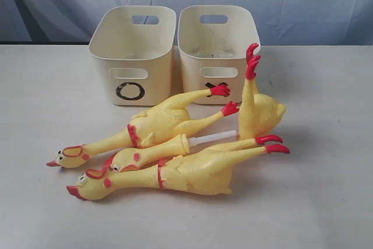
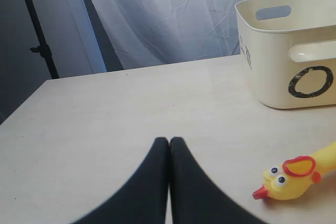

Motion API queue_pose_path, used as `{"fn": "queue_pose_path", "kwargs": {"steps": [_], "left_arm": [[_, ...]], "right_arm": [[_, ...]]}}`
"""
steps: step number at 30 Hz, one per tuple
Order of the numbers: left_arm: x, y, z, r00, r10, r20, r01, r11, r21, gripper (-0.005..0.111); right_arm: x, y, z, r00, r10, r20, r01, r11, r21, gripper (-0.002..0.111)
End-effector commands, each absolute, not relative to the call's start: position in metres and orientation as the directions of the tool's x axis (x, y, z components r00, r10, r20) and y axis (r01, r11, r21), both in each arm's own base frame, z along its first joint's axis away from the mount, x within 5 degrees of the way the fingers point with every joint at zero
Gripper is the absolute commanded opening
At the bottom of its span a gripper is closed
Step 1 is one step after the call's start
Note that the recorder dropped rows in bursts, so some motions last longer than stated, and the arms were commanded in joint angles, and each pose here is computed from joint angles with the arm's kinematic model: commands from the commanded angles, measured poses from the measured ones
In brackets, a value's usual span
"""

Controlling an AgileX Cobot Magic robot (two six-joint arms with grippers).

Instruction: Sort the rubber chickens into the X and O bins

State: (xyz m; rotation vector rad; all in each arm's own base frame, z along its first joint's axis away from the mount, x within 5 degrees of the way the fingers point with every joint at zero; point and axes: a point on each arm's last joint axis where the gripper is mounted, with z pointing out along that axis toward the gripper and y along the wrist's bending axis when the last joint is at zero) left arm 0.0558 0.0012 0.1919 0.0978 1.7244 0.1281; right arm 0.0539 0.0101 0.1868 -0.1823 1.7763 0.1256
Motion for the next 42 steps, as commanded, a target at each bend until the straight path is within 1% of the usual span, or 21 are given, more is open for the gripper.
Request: {"fn": "queue_pose_path", "kwargs": {"steps": [1,27,33,38,42], "left_arm": [[0.056,0.001,0.192,-0.146,0.126,-0.981,-0.014,0.992,0.129,0.000],[0.056,0.001,0.192,-0.146,0.126,-0.981,-0.014,0.992,0.129,0.000],[0.056,0.001,0.192,-0.146,0.126,-0.981,-0.014,0.992,0.129,0.000],[0.056,0.001,0.192,-0.146,0.126,-0.981,-0.014,0.992,0.129,0.000],[0.056,0.001,0.192,-0.146,0.126,-0.981,-0.014,0.992,0.129,0.000]], "right_arm": [[0.054,0.010,0.187,-0.193,-0.063,-0.979,-0.196,0.980,-0.024,-0.001],[0.054,0.010,0.187,-0.191,-0.063,-0.980,-0.196,0.980,-0.024,-0.001],[0.055,0.012,0.194,-0.129,0.008,-0.992,-0.201,0.979,0.034,-0.001],[0.055,0.012,0.202,-0.044,0.026,-0.999,-0.201,0.979,0.034,-0.001],[0.055,0.012,0.203,-0.031,0.028,-0.999,-0.201,0.979,0.034,-0.001]]}}
